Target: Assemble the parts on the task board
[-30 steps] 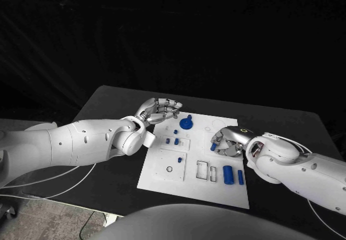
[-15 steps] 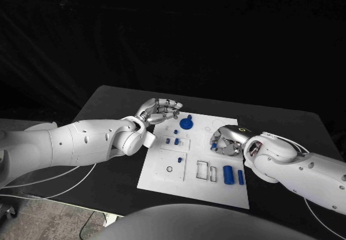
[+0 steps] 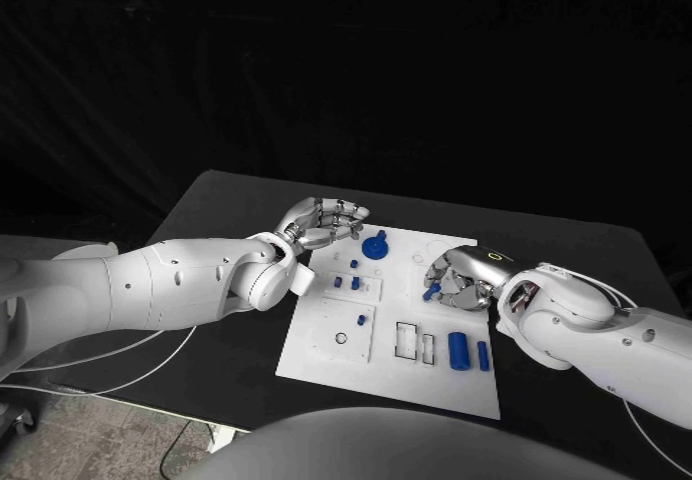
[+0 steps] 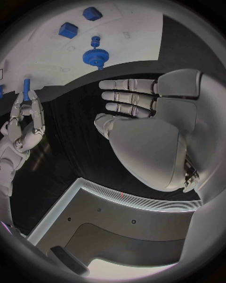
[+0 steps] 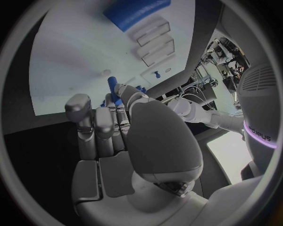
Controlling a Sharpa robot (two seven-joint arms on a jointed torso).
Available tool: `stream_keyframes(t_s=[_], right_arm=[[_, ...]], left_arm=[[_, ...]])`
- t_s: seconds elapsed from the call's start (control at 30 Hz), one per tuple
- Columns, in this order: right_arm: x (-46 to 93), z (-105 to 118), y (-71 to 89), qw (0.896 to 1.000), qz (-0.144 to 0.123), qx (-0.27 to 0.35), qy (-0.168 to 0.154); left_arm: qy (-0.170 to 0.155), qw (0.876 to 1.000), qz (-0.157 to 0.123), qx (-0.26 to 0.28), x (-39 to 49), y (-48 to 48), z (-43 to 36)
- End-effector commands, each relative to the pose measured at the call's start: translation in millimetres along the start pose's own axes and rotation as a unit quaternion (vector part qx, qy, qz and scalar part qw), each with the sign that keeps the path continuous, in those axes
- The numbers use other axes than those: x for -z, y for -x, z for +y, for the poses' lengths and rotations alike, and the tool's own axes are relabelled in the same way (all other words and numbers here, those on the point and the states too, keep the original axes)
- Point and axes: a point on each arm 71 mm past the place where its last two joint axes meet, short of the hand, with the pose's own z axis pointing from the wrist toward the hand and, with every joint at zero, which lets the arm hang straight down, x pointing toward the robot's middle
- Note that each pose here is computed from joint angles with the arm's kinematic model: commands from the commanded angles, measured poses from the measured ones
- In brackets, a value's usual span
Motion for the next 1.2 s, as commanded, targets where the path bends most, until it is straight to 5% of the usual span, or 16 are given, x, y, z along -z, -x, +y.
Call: stream_keyframes(t_s=[0.03, 0.33, 0.77, 1.2], right_arm=[[3.7, 12.2, 14.5, 1.000, -0.014, -0.001, 0.015], [6.7, 50.7, 26.8, 0.998, 0.001, 0.012, 0.060], [-17.8, 118.2, -12.4, 0.984, 0.031, 0.107, 0.140], [-34.5, 145.0, -33.8, 0.975, 0.039, 0.127, 0.178]], left_arm=[[-0.001, 1.000, 0.009, 0.008, -0.7, -2.4, -0.1], [0.000, 1.000, 0.012, 0.009, -1.8, -3.4, 0.6], [0.001, 1.000, 0.014, 0.010, -3.1, -4.6, 1.1], [0.005, 1.000, 0.010, 0.016, -3.4, -4.8, 1.5]])
